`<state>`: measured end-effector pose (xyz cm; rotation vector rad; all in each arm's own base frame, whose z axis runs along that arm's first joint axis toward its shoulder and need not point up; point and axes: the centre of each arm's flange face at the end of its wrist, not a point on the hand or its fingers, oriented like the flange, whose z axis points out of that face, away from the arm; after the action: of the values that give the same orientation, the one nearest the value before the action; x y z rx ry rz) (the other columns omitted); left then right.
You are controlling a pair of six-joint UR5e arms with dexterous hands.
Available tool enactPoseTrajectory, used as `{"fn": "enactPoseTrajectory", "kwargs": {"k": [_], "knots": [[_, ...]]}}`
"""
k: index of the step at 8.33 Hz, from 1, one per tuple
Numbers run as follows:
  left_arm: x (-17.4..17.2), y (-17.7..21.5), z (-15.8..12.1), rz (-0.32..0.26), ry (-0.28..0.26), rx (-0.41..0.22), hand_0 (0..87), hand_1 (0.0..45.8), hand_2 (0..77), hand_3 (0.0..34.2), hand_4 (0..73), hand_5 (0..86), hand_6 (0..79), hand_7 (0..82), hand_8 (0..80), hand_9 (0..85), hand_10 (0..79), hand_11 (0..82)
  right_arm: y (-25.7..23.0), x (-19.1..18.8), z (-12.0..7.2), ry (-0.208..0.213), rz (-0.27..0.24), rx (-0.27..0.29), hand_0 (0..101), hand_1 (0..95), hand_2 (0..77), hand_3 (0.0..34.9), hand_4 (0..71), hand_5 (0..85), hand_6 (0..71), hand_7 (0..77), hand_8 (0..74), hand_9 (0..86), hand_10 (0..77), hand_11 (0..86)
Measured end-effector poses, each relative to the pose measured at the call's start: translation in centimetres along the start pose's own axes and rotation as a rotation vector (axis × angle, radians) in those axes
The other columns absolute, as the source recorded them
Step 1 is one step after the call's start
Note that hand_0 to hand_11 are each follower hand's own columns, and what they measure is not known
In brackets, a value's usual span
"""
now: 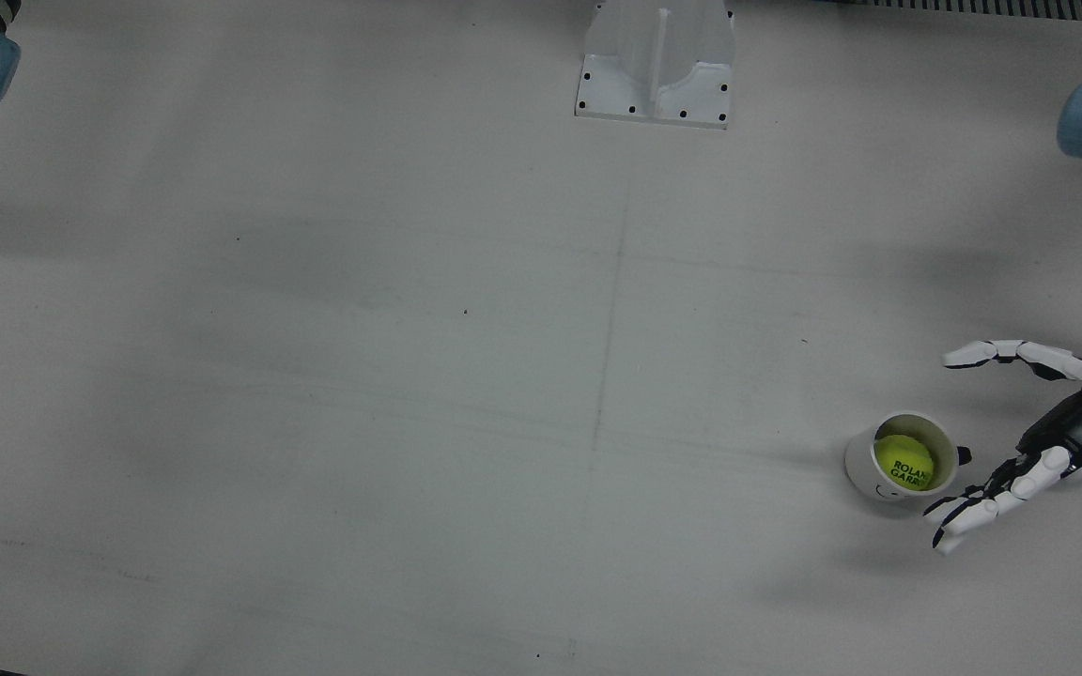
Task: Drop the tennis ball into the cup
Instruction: 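Open the left hand fingers to release the ball into the mug, then withdraw the open left hand away from the mug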
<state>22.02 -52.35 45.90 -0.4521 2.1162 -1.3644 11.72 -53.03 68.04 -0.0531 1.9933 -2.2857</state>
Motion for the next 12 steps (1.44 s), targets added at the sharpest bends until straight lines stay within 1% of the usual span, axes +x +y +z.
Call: {"fn": "enactPoseTrajectory", "kwargs": {"k": [1, 2, 3, 4, 5, 6, 7, 8, 9, 11, 12], "knots": [[0.4, -0.1, -0.1, -0.001, 0.006, 0.000, 58.7, 34.9, 23.5, 11.3, 2.7, 9.8, 3.8, 2.2, 2.2, 2.7, 5.4, 10.9, 0.0, 0.0, 0.0, 0.000, 0.000, 0.000, 0, 0.5, 0.5, 0.0, 0.0, 0.0, 0.0, 0.5, 0.0, 0.0, 0.0, 0.5], [2.6, -0.5, -0.6, 0.012, 0.042, 0.011, 58.8, 34.9, 23.5, 11.4, 2.7, 9.8, 3.8, 1.6, 2.2, 2.7, 4.9, 10.9, 0.0, 0.0, 0.0, 0.000, 0.000, 0.000, 0, 0.5, 0.5, 0.0, 0.0, 0.0, 0.0, 0.5, 0.0, 0.0, 0.0, 0.5], [6.4, -0.8, -1.6, 0.037, 0.102, 0.035, 60.1, 36.0, 23.5, 11.1, 2.7, 9.8, 3.8, 1.6, 0.0, 2.2, 6.5, 12.5, 0.0, 0.0, 0.0, 0.000, -0.001, 0.000, 0, 0.5, 0.5, 0.0, 0.0, 0.0, 0.0, 0.5, 0.0, 0.0, 0.0, 0.5], [10.3, -1.5, -3.2, 0.061, 0.164, 0.075, 60.0, 36.0, 23.5, 11.2, 2.7, 9.8, 3.8, 1.6, 0.0, 2.2, 6.5, 12.5, 0.0, 0.0, 0.0, 0.000, 0.000, 0.000, 0, 0.5, 0.5, 0.0, 0.0, 0.0, 0.0, 0.5, 0.0, 0.0, 0.0, 0.5], [13.4, -2.8, -5.0, 0.075, 0.214, 0.123, 60.5, 35.5, 23.5, 11.1, 1.1, 9.8, 3.8, 1.1, 0.5, 2.2, 6.5, 12.5, 0.0, 0.0, 0.0, -0.001, 0.000, 0.000, 0, 0.5, 0.5, 0.0, 0.0, 0.0, 0.0, 0.5, 0.0, 0.0, 0.0, 0.5], [16.1, -4.5, -7.2, 0.084, 0.261, 0.179, 60.5, 35.5, 23.5, 11.1, 1.1, 9.8, 3.8, 1.1, 0.5, 2.2, 6.5, 12.5, 0.0, 0.0, 0.0, -0.001, -0.001, 0.000, 0, 0.5, 0.5, 0.0, 0.0, 0.0, 0.0, 0.5, 0.0, 0.0, 0.0, 0.5], [18.0, -6.1, -9.1, 0.084, 0.295, 0.224, 61.3, 35.5, 23.5, 11.4, 1.1, 9.8, 1.1, 1.1, 0.5, 1.6, 4.4, 10.4, 0.0, 0.0, 0.0, -0.001, -0.001, -0.001, 0, 0.5, 0.5, 0.0, 0.0, 0.0, 0.0, 0.5, 0.0, 0.0, 0.0, 0.5], [19.2, -7.0, -10.5, 0.083, 0.316, 0.252, 59.9, 36.0, 23.5, 11.3, 1.1, 9.8, 1.1, 1.1, 0.5, 1.6, 4.4, 7.6, 0.0, 0.0, 0.0, -0.001, -0.001, 0.000, 0, 0.5, 0.5, 0.0, 0.0, 0.0, 0.0, 0.5, 0.0, 0.0, 0.0, 0.5], [20.0, -7.6, -11.5, 0.082, 0.332, 0.270, 60.0, 35.5, 23.5, 11.3, 1.1, 9.8, 1.1, 1.1, 0.0, 1.6, 2.7, 7.1, 0.0, 0.0, 0.0, -0.001, -0.001, -0.001, 0, 0.5, 0.5, 0.0, 0.0, 0.0, 0.0, 0.5, 0.0, 0.0, 0.0, 0.5], [21.1, -7.9, -12.7, 0.082, 0.354, 0.285, 60.3, 35.5, 23.5, 11.3, 1.1, 11.4, 1.6, 1.1, 0.5, 1.6, 2.7, 7.1, 0.0, 0.0, 0.0, -0.001, 0.000, -0.001, 0, 0.5, 0.5, 0.0, 0.0, 0.0, 0.0, 0.5, 0.0, 0.0, 0.0, 0.5], [21.3, -8.0, -12.9, 0.082, 0.359, 0.288, 60.8, 35.5, 23.5, 11.2, 1.1, 10.9, 1.6, 1.1, 0.5, 1.6, 2.7, 7.1, 0.0, 0.0, 0.0, -0.001, 0.000, -0.001, 0, 0.5, 0.5, 0.0, 0.0, 0.0, 0.0, 0.5, 0.0, 0.0, 0.0, 0.5]]}}
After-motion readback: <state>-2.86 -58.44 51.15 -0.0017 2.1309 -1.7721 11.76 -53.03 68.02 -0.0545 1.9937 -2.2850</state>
